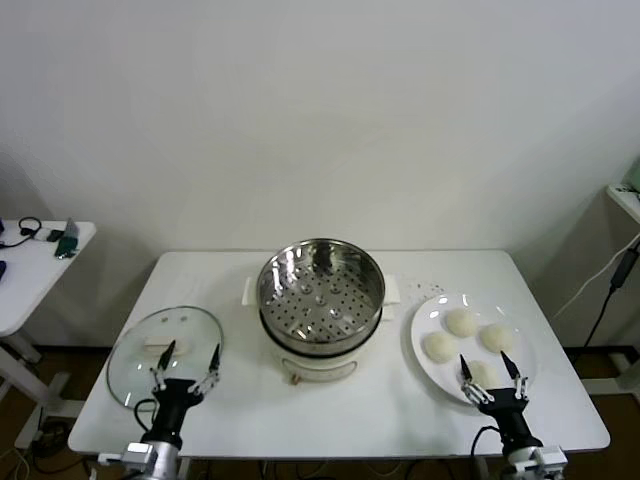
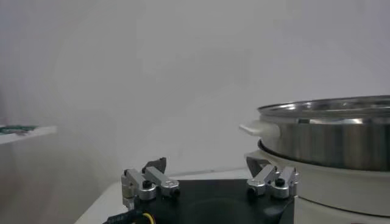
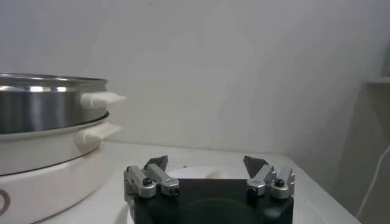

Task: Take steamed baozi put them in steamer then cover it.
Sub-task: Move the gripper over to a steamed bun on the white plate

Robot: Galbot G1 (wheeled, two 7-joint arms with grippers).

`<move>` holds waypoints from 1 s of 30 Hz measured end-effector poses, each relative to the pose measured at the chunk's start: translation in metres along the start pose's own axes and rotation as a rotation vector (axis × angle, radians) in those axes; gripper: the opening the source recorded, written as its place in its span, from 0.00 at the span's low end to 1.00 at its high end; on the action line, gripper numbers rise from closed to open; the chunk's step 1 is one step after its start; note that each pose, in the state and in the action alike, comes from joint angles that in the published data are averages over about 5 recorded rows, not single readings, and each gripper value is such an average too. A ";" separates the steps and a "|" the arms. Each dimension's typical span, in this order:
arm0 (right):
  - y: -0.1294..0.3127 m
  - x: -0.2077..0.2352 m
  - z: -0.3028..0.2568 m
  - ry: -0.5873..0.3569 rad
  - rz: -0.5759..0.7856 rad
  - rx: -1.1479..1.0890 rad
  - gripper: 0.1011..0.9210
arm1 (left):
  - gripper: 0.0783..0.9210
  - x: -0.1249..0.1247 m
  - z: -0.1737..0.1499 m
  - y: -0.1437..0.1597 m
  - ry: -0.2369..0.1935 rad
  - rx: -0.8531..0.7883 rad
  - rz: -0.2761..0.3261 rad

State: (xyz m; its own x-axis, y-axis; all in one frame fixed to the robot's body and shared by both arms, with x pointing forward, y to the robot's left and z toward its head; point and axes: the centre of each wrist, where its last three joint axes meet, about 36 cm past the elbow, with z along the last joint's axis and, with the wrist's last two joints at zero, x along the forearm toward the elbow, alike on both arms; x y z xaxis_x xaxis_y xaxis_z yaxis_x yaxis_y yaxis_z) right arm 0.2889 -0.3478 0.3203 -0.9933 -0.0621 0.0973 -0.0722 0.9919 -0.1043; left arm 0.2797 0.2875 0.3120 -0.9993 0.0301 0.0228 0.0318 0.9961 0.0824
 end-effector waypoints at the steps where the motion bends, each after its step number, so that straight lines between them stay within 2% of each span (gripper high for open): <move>1: -0.003 -0.002 -0.002 0.003 -0.004 0.007 0.88 | 0.88 0.000 0.000 0.000 0.001 0.001 -0.002; 7: -0.040 -0.027 -0.031 0.073 -0.100 0.124 0.88 | 0.88 -0.002 -0.001 -0.003 0.009 0.001 -0.014; 18: -0.120 -0.100 -0.103 0.291 -0.430 0.461 0.88 | 0.88 -0.005 -0.002 -0.012 0.015 -0.015 -0.007; 30: -0.149 -0.212 -0.182 0.526 -0.805 0.815 0.88 | 0.88 -0.010 -0.004 -0.011 0.015 -0.033 -0.010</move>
State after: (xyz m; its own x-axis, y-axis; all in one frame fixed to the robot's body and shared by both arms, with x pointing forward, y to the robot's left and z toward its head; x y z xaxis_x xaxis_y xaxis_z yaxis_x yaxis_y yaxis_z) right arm 0.5261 -0.4621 0.4950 -0.4996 -0.3783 0.7793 -0.8599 0.3257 -0.3932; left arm 0.2892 0.2755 0.3152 -0.9992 0.0183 0.0366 0.0224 0.9931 0.1153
